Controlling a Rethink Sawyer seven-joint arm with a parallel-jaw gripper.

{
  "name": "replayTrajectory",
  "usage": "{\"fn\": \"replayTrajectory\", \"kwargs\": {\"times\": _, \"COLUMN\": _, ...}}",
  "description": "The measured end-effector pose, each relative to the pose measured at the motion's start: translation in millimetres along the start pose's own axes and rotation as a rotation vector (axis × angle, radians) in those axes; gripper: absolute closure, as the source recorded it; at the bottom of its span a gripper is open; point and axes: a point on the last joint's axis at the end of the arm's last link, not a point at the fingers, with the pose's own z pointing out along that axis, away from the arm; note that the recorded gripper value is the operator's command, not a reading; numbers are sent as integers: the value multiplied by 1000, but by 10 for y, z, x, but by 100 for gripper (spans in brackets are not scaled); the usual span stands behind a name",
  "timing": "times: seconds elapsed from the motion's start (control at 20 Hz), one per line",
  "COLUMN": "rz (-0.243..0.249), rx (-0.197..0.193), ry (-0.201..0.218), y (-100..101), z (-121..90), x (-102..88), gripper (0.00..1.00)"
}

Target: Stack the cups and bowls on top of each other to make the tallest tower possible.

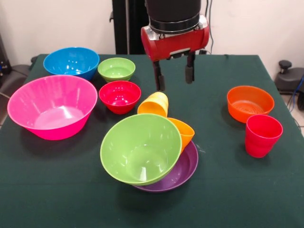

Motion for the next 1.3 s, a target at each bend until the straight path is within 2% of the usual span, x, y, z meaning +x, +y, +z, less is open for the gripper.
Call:
{"fn": "replayTrajectory", "kwargs": {"times": 0.35, "rz": 22, "rx": -27, "ry": 0, "y": -65, "z": 129, "x": -50, "gripper": 0}}
{"fn": "replayTrajectory", "kwargs": {"times": 0.7, "rz": 66, "rx": -60, "ry": -11, "y": -243, "z": 348, "x": -190, "gripper": 0}}
{"fn": "replayTrajectory", "kwargs": {"times": 0.9, "rz": 104, "rx": -89, "ry": -9, "y": -402, "z": 553, "x": -233, "gripper": 0}}
{"fn": "replayTrajectory", "kwargs": {"times": 1.3, "rz": 117, "rx": -124, "ry": 2, "y": -473, "z": 782, "x": -256, "gripper": 0}}
